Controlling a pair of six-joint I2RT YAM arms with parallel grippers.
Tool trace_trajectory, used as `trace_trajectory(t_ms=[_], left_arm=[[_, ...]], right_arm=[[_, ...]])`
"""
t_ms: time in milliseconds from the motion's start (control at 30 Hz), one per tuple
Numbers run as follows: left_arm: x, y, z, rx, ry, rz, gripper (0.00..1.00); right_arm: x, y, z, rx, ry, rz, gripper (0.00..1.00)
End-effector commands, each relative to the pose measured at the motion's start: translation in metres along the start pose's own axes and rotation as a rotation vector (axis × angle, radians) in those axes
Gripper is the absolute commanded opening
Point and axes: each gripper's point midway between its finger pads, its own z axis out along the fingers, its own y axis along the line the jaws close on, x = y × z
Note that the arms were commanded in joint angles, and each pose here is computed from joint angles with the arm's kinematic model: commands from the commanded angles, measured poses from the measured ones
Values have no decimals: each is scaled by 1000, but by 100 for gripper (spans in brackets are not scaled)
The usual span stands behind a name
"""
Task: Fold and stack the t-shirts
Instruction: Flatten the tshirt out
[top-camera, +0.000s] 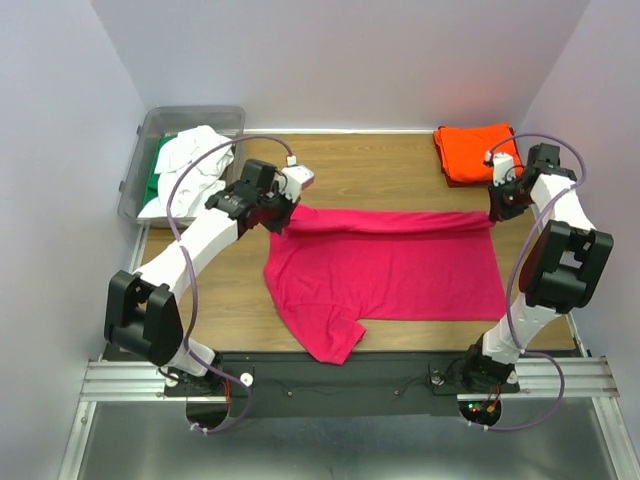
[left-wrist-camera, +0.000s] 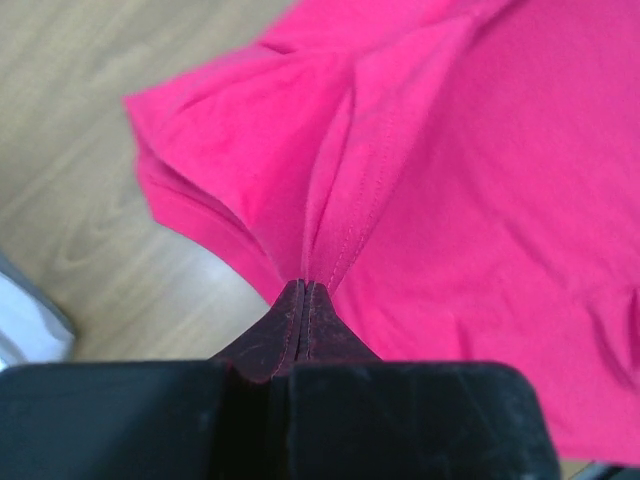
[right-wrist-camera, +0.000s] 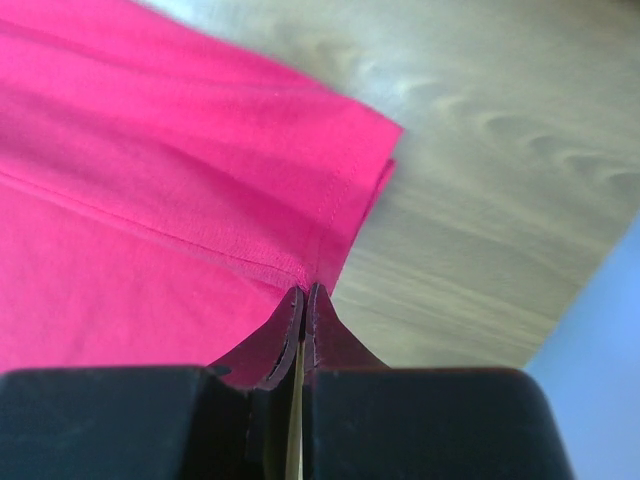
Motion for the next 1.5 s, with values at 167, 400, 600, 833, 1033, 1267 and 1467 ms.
trace_trajectory(t_ms=[167, 400, 600, 833, 1033, 1267, 1467], left_arm=[[61, -44, 11, 94, 188, 104, 0], [65, -54, -1, 222, 232, 201, 36], [-5, 17, -5, 181, 111, 84, 48], [-47, 89, 43, 25, 30, -36, 48], [-38, 100, 84, 65, 56, -111, 43], [2, 119, 99, 29, 123, -191, 36], [34, 116, 109, 36, 206, -190, 38]], right_arm=[[39, 11, 14, -38, 94, -53, 1], [45, 11, 7, -21, 113, -73, 24], [4, -7, -15, -35, 14, -23, 51], [-28, -17, 11, -107, -34, 101, 43], [-33, -12, 44, -142, -14, 147, 34], [-19, -2, 80, -134, 51, 151, 27], [-2, -4, 94, -98, 103, 148, 25]])
